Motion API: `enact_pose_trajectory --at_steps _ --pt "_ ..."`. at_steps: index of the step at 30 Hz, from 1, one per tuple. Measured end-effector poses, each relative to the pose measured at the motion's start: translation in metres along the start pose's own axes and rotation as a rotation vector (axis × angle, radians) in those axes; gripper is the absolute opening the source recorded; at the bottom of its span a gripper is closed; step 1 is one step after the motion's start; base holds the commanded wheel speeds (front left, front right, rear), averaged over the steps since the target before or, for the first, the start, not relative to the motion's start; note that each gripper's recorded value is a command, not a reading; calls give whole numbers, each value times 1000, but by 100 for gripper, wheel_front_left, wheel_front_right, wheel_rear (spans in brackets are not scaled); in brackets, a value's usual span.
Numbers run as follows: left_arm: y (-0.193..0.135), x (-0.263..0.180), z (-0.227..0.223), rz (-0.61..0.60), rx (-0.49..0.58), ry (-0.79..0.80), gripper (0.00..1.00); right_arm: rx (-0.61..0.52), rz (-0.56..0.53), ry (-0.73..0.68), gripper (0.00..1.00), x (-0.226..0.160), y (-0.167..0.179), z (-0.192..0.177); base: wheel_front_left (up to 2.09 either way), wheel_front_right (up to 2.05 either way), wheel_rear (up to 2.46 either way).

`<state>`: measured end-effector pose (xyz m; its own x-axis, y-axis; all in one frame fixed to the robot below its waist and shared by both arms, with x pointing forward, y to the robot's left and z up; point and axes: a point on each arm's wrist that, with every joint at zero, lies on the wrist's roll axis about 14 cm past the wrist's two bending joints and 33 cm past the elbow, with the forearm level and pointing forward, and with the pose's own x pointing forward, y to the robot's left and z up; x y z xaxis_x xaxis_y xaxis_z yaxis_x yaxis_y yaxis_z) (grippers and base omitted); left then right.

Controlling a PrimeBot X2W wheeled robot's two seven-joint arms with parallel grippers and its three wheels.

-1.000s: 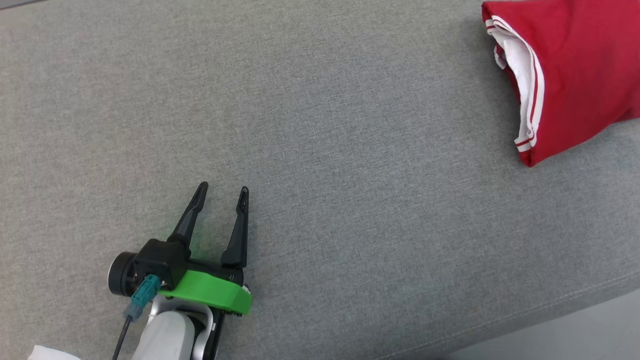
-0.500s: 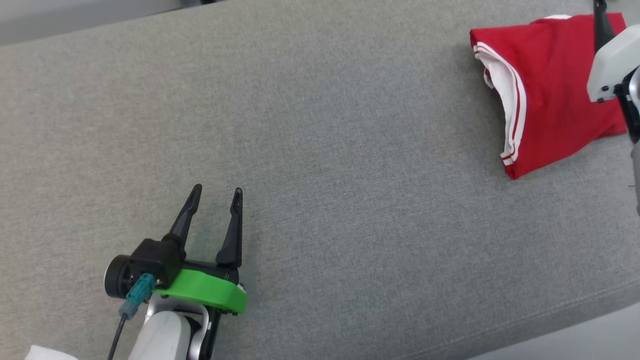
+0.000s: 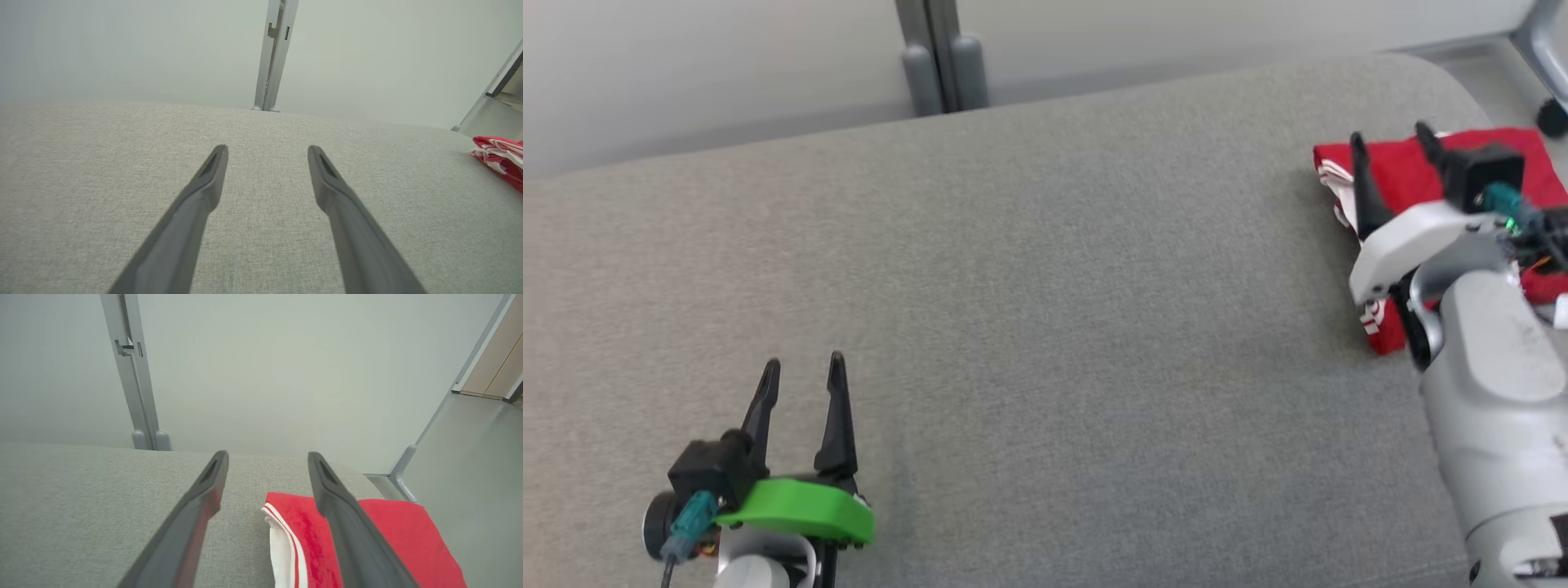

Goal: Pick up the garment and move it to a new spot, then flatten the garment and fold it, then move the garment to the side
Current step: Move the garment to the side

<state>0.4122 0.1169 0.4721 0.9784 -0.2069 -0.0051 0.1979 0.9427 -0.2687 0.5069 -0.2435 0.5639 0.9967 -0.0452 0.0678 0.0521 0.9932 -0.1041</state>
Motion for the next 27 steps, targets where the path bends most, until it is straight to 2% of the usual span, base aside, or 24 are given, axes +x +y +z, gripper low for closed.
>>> enact_pose_trajectory --at_steps 6,10,12,19,27 --pt "27 -37 4 121 -19 -12 100 78 50 -5 100 -34 38 -16 0 0 0" --pt "37 -59 4 175 -37 -15 100 98 53 -32 100 -56 44 -15 0 0 0" --pt "40 -68 4 194 -43 -18 100 144 58 -32 100 -70 47 -21 0 0 0" --pt "46 -89 0 234 -51 -16 100 211 80 -26 100 -111 57 -33 0 0 0" --pt "34 -90 -4 203 -55 -3 100 277 83 10 100 -142 61 -49 0 0 0"
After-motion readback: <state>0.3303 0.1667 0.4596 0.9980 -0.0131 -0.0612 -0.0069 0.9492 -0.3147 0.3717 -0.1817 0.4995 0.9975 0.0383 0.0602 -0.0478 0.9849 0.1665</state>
